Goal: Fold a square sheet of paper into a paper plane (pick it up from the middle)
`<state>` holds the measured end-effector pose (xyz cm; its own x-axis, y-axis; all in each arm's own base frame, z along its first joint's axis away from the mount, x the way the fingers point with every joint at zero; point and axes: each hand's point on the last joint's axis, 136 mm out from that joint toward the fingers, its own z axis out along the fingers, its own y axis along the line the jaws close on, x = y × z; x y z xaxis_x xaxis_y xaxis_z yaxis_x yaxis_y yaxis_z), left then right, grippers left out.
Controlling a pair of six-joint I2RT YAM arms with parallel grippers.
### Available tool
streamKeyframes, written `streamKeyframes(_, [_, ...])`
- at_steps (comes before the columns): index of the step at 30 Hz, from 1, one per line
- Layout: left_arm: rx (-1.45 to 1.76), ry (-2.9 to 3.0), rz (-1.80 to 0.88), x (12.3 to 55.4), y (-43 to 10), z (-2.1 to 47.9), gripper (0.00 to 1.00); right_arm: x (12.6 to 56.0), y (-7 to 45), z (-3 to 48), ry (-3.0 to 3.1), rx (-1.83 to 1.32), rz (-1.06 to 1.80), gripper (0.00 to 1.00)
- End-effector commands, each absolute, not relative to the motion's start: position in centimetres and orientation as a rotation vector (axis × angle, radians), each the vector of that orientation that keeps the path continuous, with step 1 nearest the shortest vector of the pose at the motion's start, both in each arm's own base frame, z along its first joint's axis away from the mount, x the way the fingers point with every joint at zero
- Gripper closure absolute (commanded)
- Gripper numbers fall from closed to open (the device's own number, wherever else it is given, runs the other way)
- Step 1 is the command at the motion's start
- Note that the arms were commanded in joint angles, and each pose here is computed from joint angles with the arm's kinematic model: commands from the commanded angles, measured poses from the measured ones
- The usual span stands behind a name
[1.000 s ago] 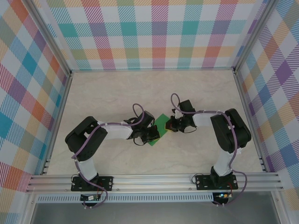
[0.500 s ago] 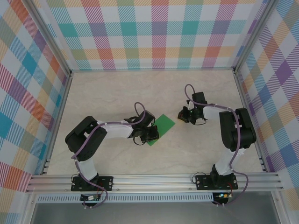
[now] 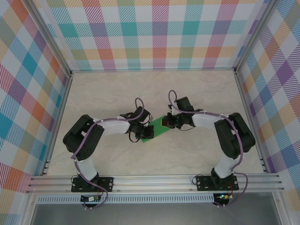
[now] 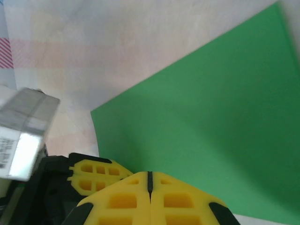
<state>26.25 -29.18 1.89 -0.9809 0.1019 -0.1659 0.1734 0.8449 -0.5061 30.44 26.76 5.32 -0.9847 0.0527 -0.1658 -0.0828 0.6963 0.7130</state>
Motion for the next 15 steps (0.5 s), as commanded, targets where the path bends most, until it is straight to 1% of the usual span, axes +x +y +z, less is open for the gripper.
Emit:
streamKeyframes(1, [0.207, 3.003, -0.664, 24.5, -26.4, -0.3, 1.00, 30.5, 27.4, 4.4, 2.737, 0.005, 1.219, 1.00])
streamKeyframes(8, [0.163, 2.977, -0.720, 24.9, -27.0, 0.5, 1.00, 29.2, 26.5, 1.7, 2.819, 0.061, 1.170, 1.00])
streamKeyframes(15, [0.069, 2.847, -0.905, 27.2, -29.9, 4.0, 1.00, 27.7, 24.6, -1.1, 2.903, 0.180, 1.047, 1.00])
